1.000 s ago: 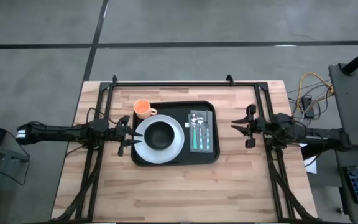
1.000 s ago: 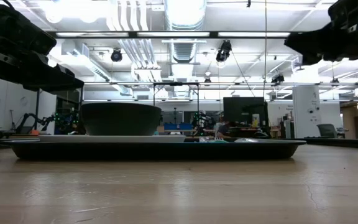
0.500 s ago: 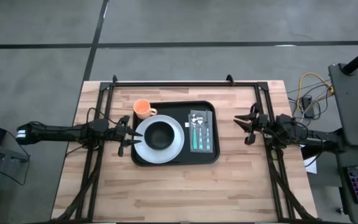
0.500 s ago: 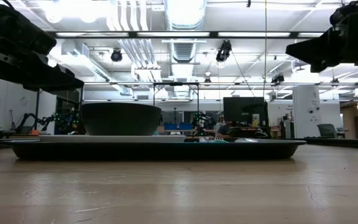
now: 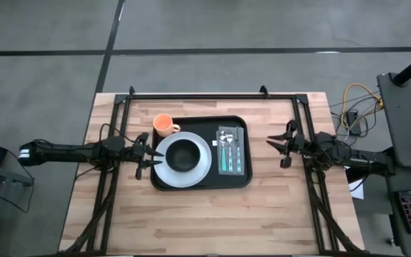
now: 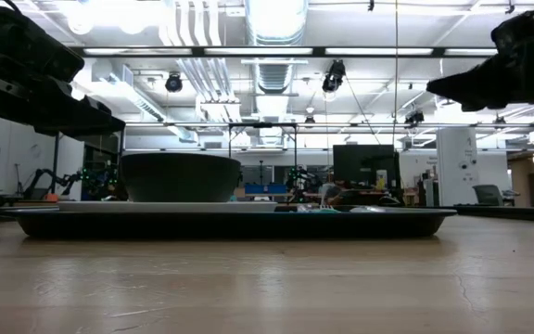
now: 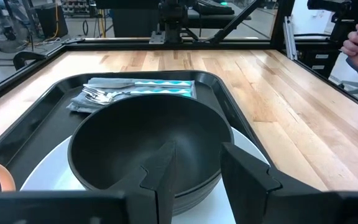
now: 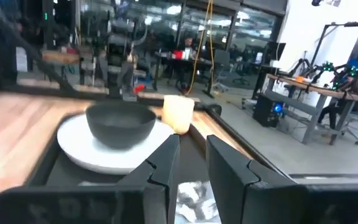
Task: Set up tray
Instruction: Return to Home Position
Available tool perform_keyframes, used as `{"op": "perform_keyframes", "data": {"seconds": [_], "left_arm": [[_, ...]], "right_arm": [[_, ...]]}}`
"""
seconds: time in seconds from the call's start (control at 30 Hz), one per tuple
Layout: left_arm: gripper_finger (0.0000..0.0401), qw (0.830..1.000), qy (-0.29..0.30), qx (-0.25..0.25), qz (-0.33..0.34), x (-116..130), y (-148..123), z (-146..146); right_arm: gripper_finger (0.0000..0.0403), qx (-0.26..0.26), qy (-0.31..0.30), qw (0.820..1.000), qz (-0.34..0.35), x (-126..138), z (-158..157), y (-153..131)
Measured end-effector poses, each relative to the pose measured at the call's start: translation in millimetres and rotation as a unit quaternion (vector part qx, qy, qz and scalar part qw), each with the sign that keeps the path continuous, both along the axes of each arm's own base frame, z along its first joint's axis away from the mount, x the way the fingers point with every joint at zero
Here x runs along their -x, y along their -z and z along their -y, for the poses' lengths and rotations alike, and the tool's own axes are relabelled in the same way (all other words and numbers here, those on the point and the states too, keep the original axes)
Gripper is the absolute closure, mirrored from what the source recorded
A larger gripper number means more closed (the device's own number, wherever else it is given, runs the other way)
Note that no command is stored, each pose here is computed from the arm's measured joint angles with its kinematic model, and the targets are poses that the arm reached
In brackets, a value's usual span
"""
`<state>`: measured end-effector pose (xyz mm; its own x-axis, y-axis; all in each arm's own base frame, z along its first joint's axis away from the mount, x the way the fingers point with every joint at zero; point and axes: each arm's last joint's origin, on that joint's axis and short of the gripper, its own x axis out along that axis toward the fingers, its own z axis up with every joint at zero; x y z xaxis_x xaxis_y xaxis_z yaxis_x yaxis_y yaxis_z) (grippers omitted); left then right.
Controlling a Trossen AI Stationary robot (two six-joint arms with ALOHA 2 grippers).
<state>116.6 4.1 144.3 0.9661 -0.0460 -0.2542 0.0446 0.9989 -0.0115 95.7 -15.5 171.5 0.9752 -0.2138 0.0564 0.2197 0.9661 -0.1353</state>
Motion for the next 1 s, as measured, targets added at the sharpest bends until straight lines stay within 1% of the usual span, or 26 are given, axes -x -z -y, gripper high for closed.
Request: {"op": "perform_keyframes", "data": {"seconds": [0.13, 0.33, 0.83, 1.0], "left_arm": [[0.0296, 1.0, 0.0, 0.0, 0.001, 0.0, -0.2, 0.0], [0.0296, 1.0, 0.0, 0.0, 0.0, 0.0, 0.0, 0.0], [0.0296, 1.0, 0.0, 0.0, 0.0, 0.0, -0.2, 0.0], [0.0296, 1.0, 0.0, 0.0, 0.0, 0.0, 0.0, 0.0]], "right_arm": [[0.0335, 0.017, 0.001, 1.0, -0.024, -0.7, 0.1, 3.6], [0.0335, 0.033, 0.002, 0.999, -0.027, -0.8, 0.2, 3.6], [0.0335, 0.034, 0.002, 0.999, -0.029, -1.0, 0.2, 3.8], [0.0335, 0.02, 0.002, 0.999, -0.026, -1.0, 0.2, 3.8]]}}
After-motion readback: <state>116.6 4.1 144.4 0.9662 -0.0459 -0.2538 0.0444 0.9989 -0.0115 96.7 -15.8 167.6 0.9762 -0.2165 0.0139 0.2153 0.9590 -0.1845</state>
